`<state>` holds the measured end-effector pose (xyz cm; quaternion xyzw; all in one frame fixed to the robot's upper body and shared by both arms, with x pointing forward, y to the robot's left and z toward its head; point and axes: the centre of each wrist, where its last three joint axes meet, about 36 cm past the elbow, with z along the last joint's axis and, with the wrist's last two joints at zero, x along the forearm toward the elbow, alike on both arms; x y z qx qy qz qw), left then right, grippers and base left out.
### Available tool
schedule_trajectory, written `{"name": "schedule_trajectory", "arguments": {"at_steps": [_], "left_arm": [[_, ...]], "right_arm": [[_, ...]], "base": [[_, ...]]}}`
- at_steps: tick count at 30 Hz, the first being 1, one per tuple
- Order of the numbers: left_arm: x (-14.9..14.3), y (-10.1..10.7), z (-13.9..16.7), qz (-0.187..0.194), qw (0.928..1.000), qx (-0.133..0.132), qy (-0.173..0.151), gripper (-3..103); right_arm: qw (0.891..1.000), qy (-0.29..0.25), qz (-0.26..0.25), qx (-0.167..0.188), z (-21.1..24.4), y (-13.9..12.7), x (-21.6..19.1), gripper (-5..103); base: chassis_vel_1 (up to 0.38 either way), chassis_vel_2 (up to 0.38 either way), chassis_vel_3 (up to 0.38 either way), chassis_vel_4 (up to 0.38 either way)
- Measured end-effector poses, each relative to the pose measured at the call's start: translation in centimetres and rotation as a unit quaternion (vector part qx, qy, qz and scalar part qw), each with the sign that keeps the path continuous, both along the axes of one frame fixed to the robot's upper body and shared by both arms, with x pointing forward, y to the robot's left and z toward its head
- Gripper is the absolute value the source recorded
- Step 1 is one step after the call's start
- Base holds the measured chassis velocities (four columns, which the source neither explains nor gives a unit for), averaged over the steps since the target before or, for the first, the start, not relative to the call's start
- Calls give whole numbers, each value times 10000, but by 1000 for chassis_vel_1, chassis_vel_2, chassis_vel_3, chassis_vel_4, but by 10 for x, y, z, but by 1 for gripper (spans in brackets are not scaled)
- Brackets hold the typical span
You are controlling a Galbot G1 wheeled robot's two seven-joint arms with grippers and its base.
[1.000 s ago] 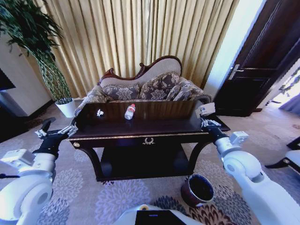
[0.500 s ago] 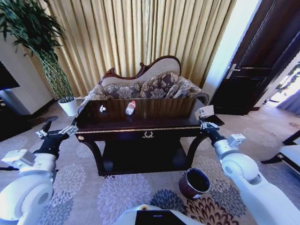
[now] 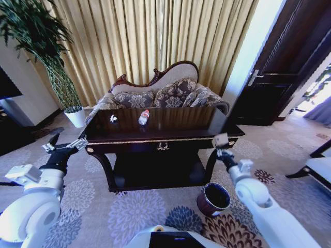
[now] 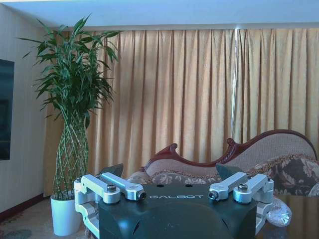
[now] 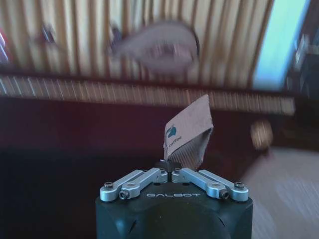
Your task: Move to the front of the table and place the trash on the table into the trash bin.
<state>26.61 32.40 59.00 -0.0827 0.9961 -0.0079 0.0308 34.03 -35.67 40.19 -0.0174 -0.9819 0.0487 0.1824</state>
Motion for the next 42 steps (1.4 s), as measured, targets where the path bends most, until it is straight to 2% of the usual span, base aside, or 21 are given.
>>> {"name": "schedule_trajectory", "arguments": {"at_steps": [1,2,4,6,9,11,18,24,29,31,33,34,35,37,38,40,41,42], "left_arm": [[0,0,0,4,10000,-8,-2,100],[0,0,0,4,10000,-8,-2,100],[0,0,0,8,10000,-25,-13,100],[0,0,0,10,10000,-28,-24,100],[0,1,1,46,10000,-36,-48,100],[0,1,1,53,10000,-36,-49,100],[0,1,1,75,10000,-29,-43,100],[-1,1,1,68,10000,-19,-29,100],[-1,1,1,62,10000,-11,-23,100],[0,1,1,52,10000,-13,-22,100],[0,1,0,45,10000,-18,-18,100],[0,0,0,32,10000,-25,-11,100],[0,0,0,32,10000,-25,-11,100],[0,0,0,20,10000,-25,-18,100],[0,0,0,20,10000,-25,-18,100],[0,0,0,18,10000,-22,-26,100],[0,0,0,18,10000,-22,-26,100],[0,0,0,18,10000,-22,-27,100]], "right_arm": [[9997,219,-75,-62,-12,0,-3,0],[9997,219,-75,-62,-12,0,-3,0],[9961,756,-328,-302,-50,-7,-4,0],[9942,898,-425,-407,-64,-10,-3,0],[9858,1323,-771,-694,-110,-26,7,0],[9841,1390,-820,-737,-118,-29,8,0],[9644,2070,-1275,-1039,-184,-57,15,0],[9542,2334,-1417,-1220,-214,-66,14,0],[9525,2384,-1424,-1248,-218,-64,15,-1],[9530,2377,-1403,-1248,-219,-61,15,10],[9537,2355,-1400,-1238,-219,-59,15,10],[9547,2321,-1399,-1229,-217,-59,18,21],[9547,2321,-1399,-1229,-217,-59,18,21],[9556,2289,-1397,-1225,-216,-59,21,32],[9556,2289,-1397,-1225,-216,-59,21,32],[9558,2280,-1393,-1226,-215,-59,22,42],[9558,2280,-1393,-1226,-215,-59,22,42],[9560,2275,-1396,-1221,-215,-59,22,48]], "base": [[0,0,0,0],[0,0,0,0],[0,0,0,0],[0,0,0,0],[0,0,0,0],[0,0,0,0],[0,0,0,0],[0,0,0,0],[0,0,0,0],[0,0,0,0],[0,0,0,0],[0,0,0,0],[0,0,0,0],[0,0,0,0],[0,0,0,0],[0,0,0,0],[0,0,0,0],[0,0,0,0]]}}
